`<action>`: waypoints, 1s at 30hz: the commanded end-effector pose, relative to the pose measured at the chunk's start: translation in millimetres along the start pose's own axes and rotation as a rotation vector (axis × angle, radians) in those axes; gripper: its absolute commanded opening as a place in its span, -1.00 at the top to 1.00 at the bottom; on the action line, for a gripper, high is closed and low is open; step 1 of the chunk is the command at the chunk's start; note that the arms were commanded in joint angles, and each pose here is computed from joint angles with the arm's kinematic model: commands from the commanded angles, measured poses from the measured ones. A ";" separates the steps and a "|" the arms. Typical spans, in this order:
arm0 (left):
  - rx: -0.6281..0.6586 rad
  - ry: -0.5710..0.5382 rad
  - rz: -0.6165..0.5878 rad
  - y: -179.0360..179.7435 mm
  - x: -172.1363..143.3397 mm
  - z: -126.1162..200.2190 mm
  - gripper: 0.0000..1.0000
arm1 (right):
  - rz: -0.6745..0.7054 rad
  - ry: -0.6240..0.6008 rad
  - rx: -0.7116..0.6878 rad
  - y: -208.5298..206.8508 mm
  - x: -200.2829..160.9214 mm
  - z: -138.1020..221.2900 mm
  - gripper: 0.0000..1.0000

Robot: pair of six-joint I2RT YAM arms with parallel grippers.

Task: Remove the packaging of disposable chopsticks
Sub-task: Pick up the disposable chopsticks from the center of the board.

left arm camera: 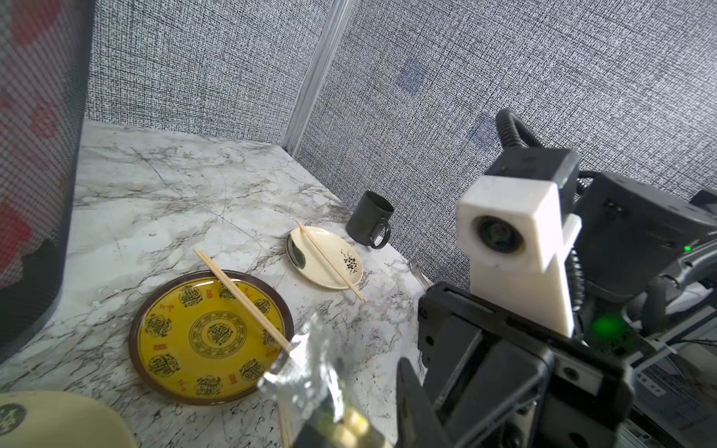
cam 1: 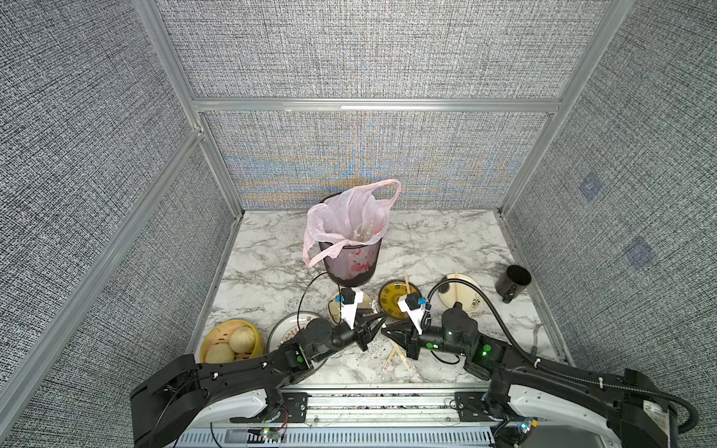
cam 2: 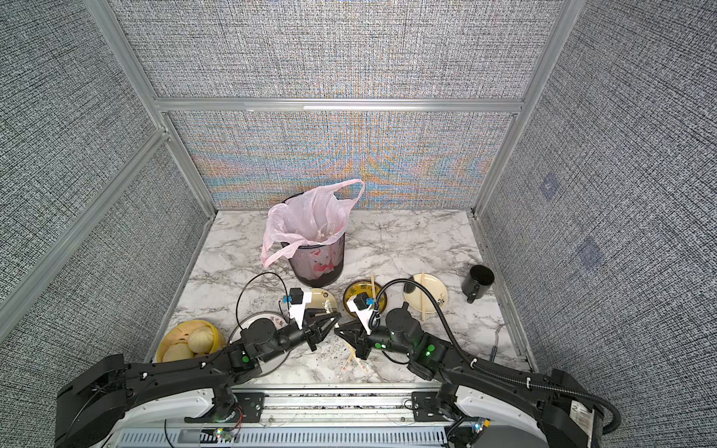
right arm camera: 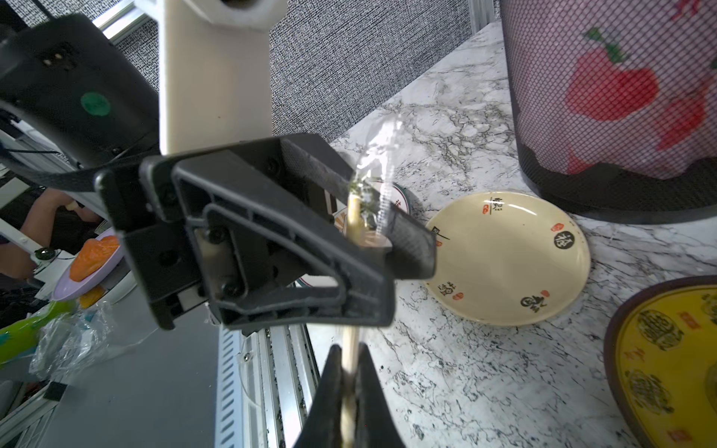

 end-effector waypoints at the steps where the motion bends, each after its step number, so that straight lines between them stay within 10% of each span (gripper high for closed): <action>1: -0.047 -0.037 -0.019 -5.8 6.3 0.4 0.80 | 0.014 -0.031 0.056 9.6 9.1 -1.7 1.00; 10: -0.059 -0.031 -0.029 -7.6 7.3 3.4 1.00 | 0.031 -0.020 0.040 7.7 10.9 -8.9 0.82; 14: -0.085 -0.034 -0.091 -13.9 18.8 4.8 1.00 | 0.124 0.005 0.001 3.4 6.1 -4.9 -0.36; 16: -0.085 -0.037 -0.133 -16.2 27.0 5.1 1.00 | 0.176 -0.006 -0.021 -1.2 1.8 -0.7 -0.60; 30: -0.298 -0.018 -0.336 -48.9 67.6 -8.6 1.00 | 0.363 0.020 0.103 -7.0 -30.3 6.0 -0.04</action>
Point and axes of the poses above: each gripper's point midway between its finger pads, its own z axis back along the fingers, its own y axis along the line the jaws close on, x = y × z, the point moved 7 cm from there along z, back along the fingers, and after that the axes turned 14 degrees about -z, right-handed, at the moved point
